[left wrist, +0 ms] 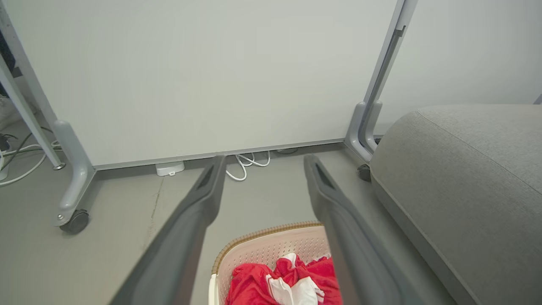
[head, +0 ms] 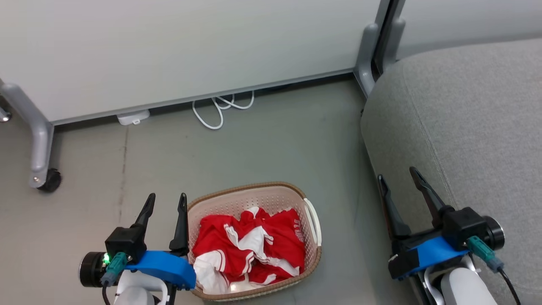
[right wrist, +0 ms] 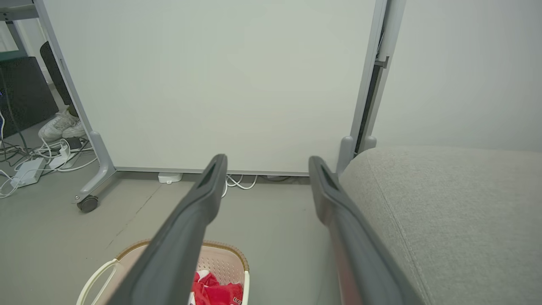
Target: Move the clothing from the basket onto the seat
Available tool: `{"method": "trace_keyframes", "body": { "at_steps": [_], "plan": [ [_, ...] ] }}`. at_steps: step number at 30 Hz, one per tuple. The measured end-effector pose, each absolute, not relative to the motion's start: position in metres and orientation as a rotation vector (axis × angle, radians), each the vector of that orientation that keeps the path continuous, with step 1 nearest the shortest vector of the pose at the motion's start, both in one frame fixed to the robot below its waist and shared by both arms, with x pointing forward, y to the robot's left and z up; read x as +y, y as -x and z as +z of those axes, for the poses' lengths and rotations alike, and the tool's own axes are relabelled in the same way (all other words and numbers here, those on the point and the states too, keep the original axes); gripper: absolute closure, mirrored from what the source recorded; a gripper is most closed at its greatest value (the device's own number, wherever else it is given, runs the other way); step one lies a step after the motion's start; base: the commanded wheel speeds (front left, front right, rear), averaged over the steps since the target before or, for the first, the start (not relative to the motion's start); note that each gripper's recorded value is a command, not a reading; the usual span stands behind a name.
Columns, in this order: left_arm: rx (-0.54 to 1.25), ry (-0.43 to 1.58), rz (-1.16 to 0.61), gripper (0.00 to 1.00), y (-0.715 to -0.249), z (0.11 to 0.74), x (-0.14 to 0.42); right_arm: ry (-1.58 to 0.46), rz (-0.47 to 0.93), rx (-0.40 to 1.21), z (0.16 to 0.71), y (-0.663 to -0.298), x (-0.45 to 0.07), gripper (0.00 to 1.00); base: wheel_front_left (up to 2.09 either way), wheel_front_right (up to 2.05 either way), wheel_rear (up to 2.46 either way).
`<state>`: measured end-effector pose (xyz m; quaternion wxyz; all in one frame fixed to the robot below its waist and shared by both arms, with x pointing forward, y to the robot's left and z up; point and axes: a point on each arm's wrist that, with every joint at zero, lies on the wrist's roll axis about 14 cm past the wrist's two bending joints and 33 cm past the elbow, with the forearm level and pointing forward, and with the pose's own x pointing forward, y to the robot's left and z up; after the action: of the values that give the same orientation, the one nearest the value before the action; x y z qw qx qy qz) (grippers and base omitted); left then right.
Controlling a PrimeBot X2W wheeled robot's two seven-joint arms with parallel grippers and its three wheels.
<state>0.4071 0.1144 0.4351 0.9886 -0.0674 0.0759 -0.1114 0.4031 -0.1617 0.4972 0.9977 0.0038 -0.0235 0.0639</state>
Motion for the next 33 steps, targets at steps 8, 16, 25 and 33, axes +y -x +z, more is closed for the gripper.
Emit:
{"method": "trace_keyframes", "body": {
  "at_steps": [8, 16, 25, 33],
  "plan": [
    [0.349, 0.128, -0.28, 0.0, -0.438, 0.365, 0.093, -0.021, 0.093, -0.028, 0.485, -0.432, -0.176, 0.0, 0.0, 0.0, 0.0],
    [0.574, 0.128, -0.312, 0.0, -0.462, 0.281, 0.078, -0.043, 0.054, 0.047, 0.449, -0.452, -0.191, 0.0, 0.0, 0.0, 0.0],
    [0.778, 0.14, -0.376, 0.0, -0.45, 0.201, 0.053, -0.042, 0.019, 0.128, 0.416, -0.455, -0.206, 0.0, 0.0, 0.0, 0.0],
    [0.924, 0.142, -0.377, 0.0, -0.434, 0.155, 0.042, -0.052, -0.005, 0.176, 0.401, -0.45, -0.215, 0.0, 0.0, 0.0, 0.0]
  ]
}}
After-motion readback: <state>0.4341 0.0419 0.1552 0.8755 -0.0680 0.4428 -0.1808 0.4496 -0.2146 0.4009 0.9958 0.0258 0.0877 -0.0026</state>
